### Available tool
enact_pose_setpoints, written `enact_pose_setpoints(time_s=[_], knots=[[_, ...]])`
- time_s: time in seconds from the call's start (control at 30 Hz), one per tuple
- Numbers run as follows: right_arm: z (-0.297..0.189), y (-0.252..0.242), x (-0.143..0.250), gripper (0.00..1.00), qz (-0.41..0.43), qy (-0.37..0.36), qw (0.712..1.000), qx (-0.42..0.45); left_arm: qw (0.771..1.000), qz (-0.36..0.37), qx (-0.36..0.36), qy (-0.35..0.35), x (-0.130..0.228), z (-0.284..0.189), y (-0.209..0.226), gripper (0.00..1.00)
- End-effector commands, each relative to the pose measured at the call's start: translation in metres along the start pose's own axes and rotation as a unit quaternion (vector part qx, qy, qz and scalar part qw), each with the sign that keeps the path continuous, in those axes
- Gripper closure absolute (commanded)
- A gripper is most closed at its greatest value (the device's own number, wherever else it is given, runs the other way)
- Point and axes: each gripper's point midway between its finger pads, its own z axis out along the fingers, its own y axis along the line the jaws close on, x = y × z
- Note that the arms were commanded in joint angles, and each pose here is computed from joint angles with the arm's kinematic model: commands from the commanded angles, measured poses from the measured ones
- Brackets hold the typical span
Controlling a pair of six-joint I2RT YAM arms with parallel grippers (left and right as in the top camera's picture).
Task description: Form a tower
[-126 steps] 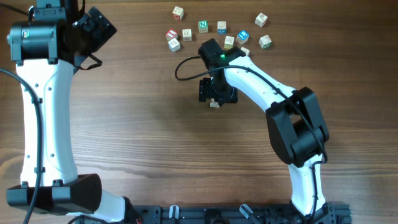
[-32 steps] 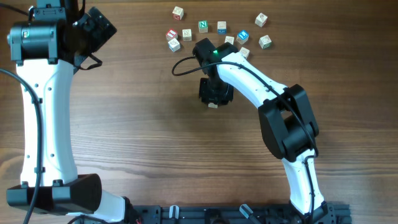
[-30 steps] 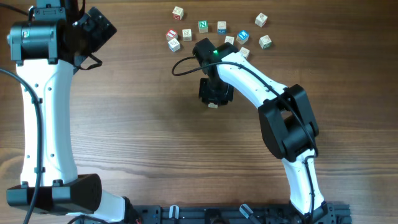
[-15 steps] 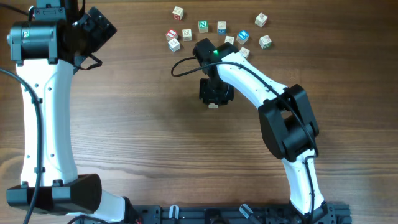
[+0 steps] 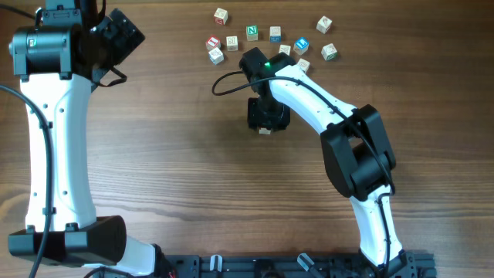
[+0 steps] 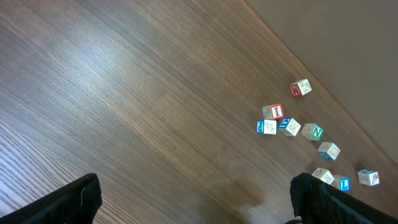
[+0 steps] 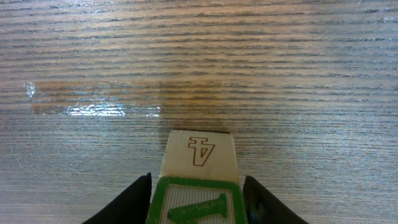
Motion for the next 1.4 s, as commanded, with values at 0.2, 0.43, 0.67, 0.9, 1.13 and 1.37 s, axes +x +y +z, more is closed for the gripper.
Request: enact_pose_setpoints(time_s=[0.2,0.43,0.67,0.9,1.13,1.37], knots=[[0.007,0.001,0.001,0.62,0.000,0.008,1.000,0.003,1.000,0.002,-0.004,-0.005,-0.003,-0.001,0.003,0.00],[0.007,0.001,0.001,0.70,0.002,0.008,1.000,0.003,1.000,0.002,-0.004,-0.005,-0.003,-0.001,0.003,0.00],[0.007,0.001,0.001,0.56,0.002,0.008,1.000,0.002,1.000,0.002,-0.004,-0.005,-0.003,-0.001,0.003,0.00],[-0.003,0.007,-0.002,0.32,0.001,0.003,1.000,-0.007,1.000,0.002,-0.004,-0.005,-0.003,0.000,0.003,0.00],[-0.049,0.011,0.000,0.01,0.001,0.004,1.000,-0.007,1.000,0.002,-0.004,-0.005,-0.003,-0.001,0.003,0.00],[-0.152,-0.030,-0.060,0.00,-0.030,-0.115,0.991,-0.054,1.000,0.002,-0.004,-0.005,-0.003,-0.001,0.003,0.00]])
